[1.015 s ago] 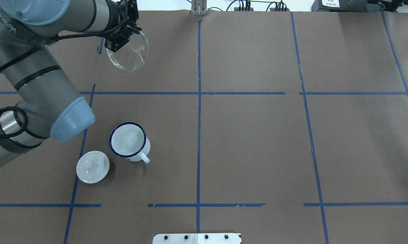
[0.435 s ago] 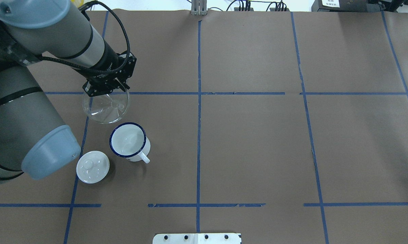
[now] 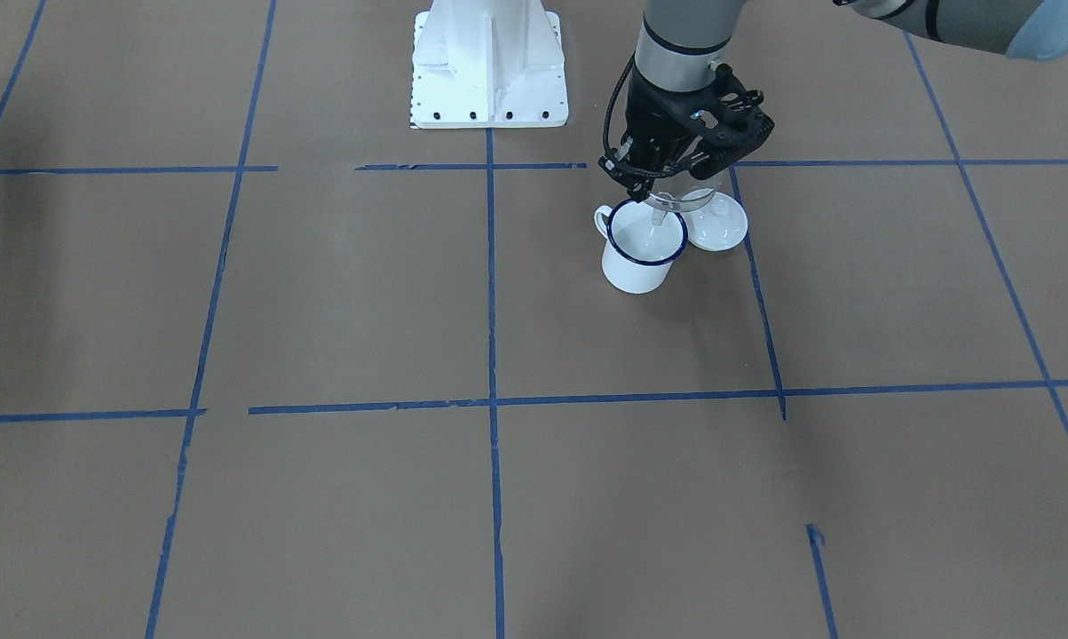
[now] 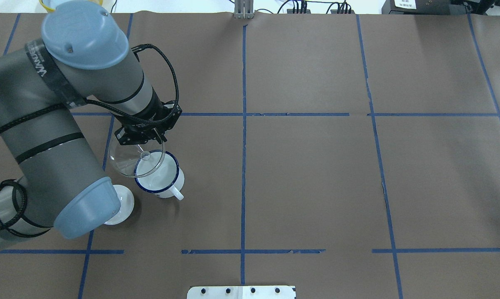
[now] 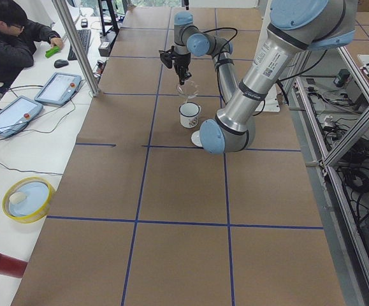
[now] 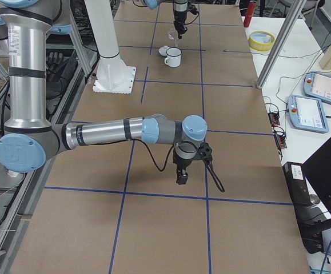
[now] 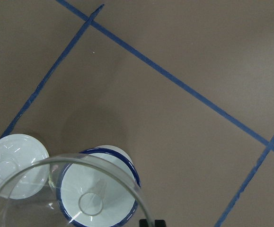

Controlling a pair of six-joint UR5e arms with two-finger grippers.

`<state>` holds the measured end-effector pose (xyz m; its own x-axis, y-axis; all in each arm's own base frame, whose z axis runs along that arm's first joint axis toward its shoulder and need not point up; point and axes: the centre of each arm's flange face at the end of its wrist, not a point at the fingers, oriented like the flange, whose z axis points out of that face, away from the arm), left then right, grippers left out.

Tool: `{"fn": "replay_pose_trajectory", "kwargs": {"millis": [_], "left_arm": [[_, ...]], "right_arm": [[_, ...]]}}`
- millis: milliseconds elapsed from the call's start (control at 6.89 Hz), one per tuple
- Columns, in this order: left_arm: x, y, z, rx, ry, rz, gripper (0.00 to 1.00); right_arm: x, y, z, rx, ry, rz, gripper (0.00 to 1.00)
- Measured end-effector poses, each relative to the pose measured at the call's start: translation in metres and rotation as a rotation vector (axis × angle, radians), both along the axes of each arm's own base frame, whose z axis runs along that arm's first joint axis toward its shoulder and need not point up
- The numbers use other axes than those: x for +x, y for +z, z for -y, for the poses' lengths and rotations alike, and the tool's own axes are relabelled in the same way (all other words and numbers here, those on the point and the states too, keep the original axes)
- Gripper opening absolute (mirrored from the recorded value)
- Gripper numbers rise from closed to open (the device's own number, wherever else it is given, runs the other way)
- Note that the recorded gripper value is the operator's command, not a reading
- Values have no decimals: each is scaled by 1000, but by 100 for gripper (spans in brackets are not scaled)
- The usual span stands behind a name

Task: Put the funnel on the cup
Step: 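Carry the funnel over the mug and lower it into the mug opening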

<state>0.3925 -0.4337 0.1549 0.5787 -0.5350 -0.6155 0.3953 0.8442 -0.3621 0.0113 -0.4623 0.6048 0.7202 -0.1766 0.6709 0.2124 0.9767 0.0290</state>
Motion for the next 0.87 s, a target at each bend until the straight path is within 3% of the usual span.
{"fn": "replay_pose_trajectory", "kwargs": {"millis": [870], "left_arm": [[67,64,1,21,90,6,0]], "right_arm": [[0,0,0,-1,0,0,100]]}}
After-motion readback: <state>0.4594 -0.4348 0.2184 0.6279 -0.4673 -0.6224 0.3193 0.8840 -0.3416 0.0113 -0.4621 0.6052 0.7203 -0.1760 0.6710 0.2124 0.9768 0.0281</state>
